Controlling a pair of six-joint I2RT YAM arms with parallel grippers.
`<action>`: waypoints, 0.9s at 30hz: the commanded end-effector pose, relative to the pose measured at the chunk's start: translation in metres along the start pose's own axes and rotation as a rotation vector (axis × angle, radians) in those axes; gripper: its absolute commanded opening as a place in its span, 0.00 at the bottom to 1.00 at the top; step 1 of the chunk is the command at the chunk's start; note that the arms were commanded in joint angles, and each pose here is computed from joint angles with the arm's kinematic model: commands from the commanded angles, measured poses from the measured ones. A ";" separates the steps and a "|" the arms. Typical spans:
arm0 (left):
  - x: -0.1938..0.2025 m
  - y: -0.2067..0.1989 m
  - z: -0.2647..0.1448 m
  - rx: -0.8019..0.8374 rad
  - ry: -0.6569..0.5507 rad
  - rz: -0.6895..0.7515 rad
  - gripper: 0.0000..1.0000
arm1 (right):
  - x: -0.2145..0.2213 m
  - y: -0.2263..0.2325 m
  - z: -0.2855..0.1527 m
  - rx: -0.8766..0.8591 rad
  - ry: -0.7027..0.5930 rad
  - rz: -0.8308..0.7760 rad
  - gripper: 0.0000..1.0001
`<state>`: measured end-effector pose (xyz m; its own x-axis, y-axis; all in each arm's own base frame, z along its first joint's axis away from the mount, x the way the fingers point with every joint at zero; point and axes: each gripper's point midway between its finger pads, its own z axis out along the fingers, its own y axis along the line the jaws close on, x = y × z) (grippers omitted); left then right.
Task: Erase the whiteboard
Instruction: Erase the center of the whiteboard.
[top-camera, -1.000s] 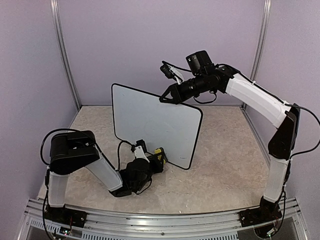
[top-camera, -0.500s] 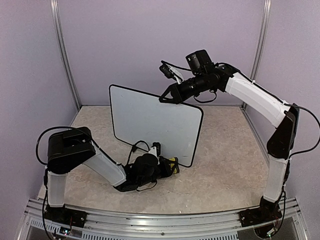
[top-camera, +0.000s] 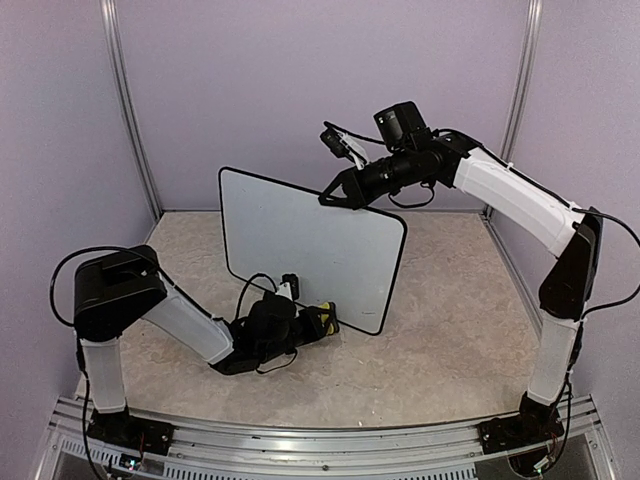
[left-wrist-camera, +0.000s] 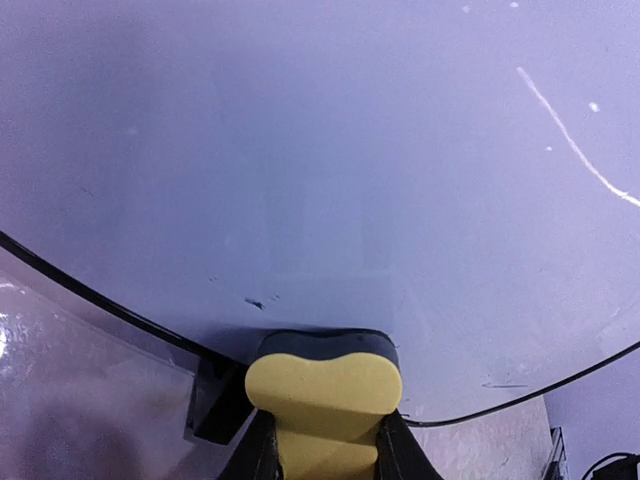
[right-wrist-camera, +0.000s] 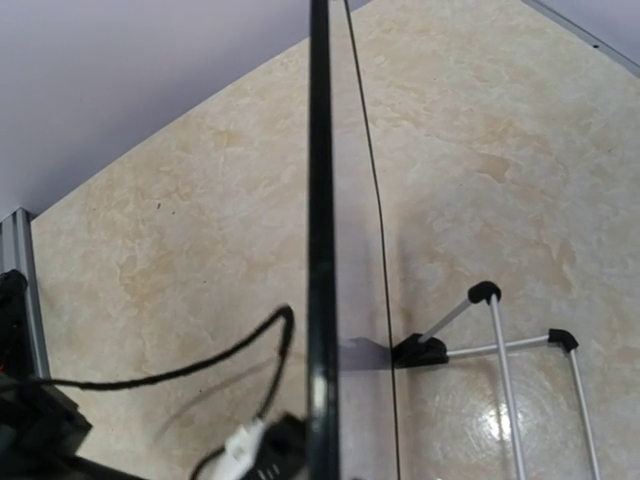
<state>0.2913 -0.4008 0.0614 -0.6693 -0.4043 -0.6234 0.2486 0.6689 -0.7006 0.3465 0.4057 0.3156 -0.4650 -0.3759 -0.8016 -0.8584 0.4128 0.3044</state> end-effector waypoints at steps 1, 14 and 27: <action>-0.092 0.007 -0.010 -0.058 -0.291 -0.034 0.00 | 0.090 0.015 0.031 -0.077 0.301 0.211 0.00; -0.125 0.010 -0.024 -0.044 -0.321 -0.029 0.00 | 0.090 0.014 0.030 -0.066 0.294 0.216 0.00; -0.014 -0.057 -0.010 0.022 -0.061 0.458 0.00 | 0.077 0.012 0.033 -0.063 0.273 0.223 0.00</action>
<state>0.2921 -0.4142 0.1342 -0.5221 -0.3490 -0.7782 0.4107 0.6968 -0.5881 0.3564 0.4036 0.3152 -0.5012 -0.3421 -0.7948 -0.8234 0.4710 0.3165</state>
